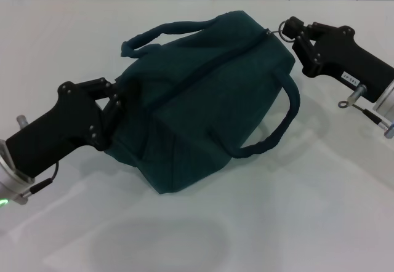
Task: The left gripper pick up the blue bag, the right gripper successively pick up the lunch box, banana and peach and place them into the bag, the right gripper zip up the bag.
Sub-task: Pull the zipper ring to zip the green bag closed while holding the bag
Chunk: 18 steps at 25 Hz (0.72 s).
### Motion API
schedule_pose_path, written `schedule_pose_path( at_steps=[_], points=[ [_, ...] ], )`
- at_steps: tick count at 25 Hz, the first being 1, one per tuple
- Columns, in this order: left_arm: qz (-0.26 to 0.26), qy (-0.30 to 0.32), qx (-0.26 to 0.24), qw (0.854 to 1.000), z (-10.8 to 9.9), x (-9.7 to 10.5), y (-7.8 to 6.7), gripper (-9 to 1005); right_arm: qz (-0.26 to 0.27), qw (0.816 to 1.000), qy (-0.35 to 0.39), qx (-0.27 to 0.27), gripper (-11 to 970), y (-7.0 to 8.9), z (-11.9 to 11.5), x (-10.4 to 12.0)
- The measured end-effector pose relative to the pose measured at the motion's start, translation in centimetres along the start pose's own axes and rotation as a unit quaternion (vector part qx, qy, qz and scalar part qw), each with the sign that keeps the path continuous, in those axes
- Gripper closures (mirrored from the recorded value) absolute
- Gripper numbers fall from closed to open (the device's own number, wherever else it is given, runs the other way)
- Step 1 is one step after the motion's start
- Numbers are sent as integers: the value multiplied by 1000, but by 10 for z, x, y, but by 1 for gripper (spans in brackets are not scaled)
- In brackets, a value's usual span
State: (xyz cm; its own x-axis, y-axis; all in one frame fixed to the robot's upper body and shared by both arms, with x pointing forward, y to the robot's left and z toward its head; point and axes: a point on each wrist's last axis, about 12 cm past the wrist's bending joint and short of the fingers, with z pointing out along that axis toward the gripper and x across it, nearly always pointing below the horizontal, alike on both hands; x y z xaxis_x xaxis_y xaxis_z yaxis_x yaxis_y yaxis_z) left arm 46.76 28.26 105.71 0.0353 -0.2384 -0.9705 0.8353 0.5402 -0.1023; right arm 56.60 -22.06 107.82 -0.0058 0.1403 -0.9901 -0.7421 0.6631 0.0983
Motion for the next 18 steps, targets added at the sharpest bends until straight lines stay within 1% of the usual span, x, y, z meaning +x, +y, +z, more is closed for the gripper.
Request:
schedule_pose_path(
  at_steps=[5,8,12,18],
  points=[
    [-4,1,1,1000,2,-2,3,947,2,1000,5,-2,942,1,-2,3],
    [-22,5,-2,1000,5,-6,11,948,4,1000,6,-5,942,4,-5,6],
    [-55,12,-32,998,6,-11,25,948,13,999,-2,-33,942,16,-15,10],
    [-66,35,-54,996,6,-16,41,947,34,995,-31,-92,942,40,-32,13]
  ],
)
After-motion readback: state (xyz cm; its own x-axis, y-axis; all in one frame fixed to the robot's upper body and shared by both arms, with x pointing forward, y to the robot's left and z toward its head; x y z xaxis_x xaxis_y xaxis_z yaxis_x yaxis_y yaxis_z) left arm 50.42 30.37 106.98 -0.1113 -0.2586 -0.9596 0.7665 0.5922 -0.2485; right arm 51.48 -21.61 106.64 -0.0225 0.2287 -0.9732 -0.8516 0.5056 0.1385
